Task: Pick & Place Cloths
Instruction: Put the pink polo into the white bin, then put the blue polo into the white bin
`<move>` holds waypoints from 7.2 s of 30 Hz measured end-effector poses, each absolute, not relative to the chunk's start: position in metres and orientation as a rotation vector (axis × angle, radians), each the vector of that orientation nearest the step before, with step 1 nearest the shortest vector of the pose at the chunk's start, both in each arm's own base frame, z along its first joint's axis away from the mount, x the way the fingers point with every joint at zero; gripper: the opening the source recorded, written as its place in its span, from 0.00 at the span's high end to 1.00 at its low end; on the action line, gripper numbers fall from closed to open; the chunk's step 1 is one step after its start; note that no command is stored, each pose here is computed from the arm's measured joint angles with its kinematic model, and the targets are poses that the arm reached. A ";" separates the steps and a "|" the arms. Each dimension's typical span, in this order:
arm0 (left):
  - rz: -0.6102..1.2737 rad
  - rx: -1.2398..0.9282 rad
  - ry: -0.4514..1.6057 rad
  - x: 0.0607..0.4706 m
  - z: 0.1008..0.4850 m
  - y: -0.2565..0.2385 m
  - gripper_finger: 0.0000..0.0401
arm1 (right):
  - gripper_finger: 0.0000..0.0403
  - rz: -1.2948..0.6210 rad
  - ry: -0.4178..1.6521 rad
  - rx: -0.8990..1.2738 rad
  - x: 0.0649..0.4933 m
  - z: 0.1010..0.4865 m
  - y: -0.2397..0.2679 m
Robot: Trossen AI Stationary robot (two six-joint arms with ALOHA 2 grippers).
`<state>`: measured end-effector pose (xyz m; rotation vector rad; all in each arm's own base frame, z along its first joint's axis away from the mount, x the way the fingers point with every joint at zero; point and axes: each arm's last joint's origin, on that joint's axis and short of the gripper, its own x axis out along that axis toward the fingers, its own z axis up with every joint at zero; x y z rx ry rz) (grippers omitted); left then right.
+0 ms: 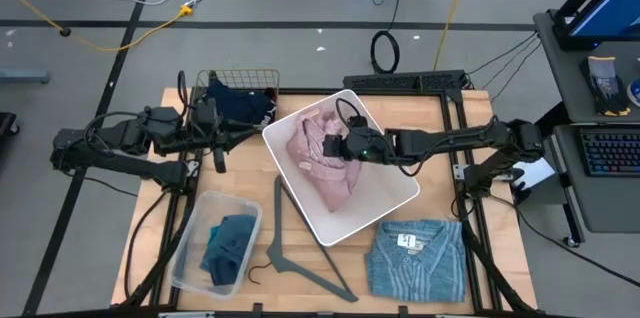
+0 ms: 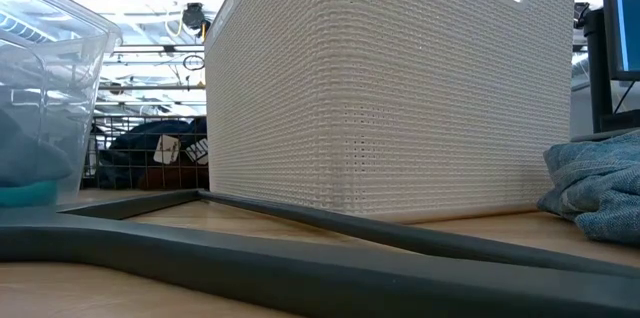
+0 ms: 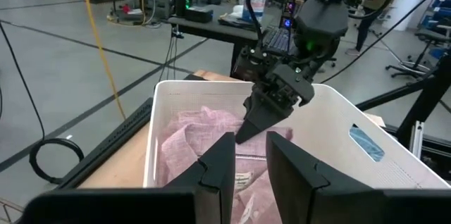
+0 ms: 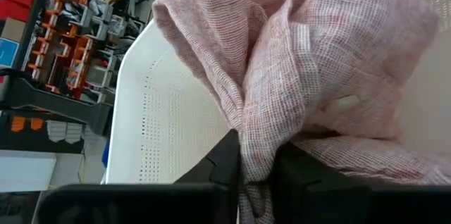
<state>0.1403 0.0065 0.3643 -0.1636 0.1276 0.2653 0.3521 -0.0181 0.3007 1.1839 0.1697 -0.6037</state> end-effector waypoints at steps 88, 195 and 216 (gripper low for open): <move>0.161 -0.164 0.130 0.141 0.365 0.003 0.80 | 1.00 0.197 0.338 0.326 0.199 0.398 0.071; 0.029 -0.229 -0.038 0.079 0.290 0.001 0.80 | 0.84 -0.005 1.588 0.893 0.109 0.129 0.100; 0.043 -0.224 -0.041 0.079 0.290 0.001 0.80 | 0.95 0.380 1.182 1.204 0.125 0.179 0.112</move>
